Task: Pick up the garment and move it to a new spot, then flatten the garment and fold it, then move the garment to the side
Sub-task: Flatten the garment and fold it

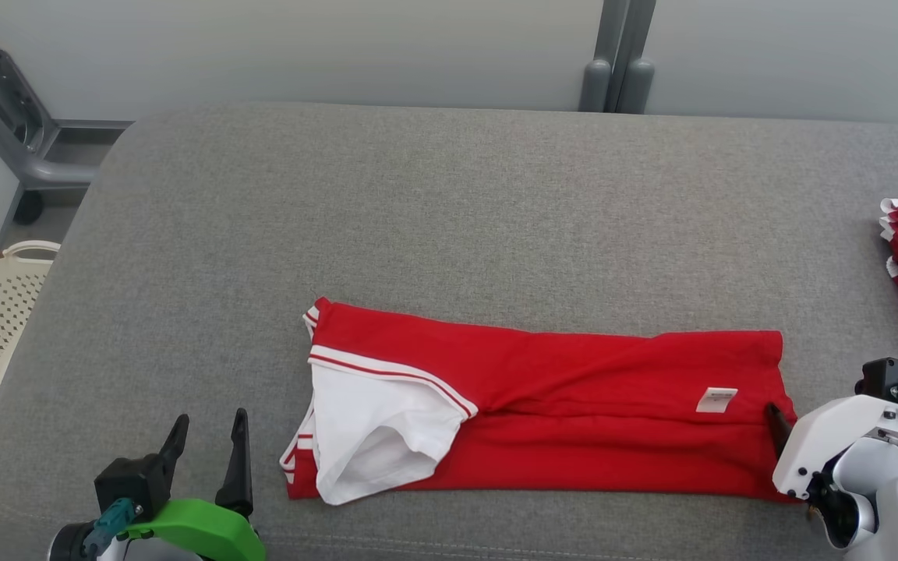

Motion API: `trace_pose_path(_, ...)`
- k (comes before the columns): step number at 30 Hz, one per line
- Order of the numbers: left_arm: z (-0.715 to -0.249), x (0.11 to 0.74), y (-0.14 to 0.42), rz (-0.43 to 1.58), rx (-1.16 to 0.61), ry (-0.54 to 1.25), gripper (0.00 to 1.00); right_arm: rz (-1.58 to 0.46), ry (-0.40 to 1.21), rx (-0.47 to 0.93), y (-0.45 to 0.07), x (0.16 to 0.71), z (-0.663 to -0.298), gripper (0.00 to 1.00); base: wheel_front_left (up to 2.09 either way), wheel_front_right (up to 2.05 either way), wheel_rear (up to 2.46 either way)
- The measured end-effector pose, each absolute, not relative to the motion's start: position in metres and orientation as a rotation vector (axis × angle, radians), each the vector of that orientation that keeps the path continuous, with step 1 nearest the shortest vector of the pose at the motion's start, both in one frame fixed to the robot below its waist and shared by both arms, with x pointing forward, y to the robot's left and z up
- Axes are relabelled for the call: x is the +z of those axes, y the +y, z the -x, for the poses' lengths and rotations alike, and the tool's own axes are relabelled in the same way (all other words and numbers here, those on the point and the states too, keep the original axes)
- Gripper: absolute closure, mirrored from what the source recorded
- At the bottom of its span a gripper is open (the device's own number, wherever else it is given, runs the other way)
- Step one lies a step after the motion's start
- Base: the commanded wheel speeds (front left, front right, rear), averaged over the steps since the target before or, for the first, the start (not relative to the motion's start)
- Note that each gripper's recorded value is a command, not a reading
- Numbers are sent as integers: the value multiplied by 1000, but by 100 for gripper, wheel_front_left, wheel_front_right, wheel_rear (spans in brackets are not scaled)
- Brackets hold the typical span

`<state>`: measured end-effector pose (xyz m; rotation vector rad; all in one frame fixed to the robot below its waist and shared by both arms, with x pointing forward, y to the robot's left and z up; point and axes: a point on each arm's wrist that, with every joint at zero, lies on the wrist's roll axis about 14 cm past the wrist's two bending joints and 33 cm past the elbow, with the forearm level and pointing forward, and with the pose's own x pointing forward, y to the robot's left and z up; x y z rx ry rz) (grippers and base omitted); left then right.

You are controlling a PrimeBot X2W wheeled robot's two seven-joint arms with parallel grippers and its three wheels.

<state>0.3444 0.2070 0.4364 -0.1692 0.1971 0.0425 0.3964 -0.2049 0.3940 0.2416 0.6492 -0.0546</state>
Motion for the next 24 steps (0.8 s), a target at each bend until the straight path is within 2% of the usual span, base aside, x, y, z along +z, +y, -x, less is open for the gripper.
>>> trace_pose_path(14,-353,430,202,180,31,219,0,-235,740,-44,-202,382,-397,0,0,0,0)
trace_pose_path(15,-353,429,203,179,32,222,0,-236,753,-40,-201,380,-397,6,0,0,0)
trace_pose_path(16,-353,428,203,180,31,225,0,-238,765,-36,-199,378,-397,25,0,0,0)
trace_pose_path(18,-354,427,204,182,34,228,0,-245,784,-31,-197,376,-399,73,0,0,0)
trace_pose_path(20,-354,426,204,185,35,231,0,-245,808,-16,-191,374,-400,100,0,0,0)
trace_pose_path(24,-353,425,204,192,36,236,0,-251,794,-27,-194,377,-402,100,0,0,0)
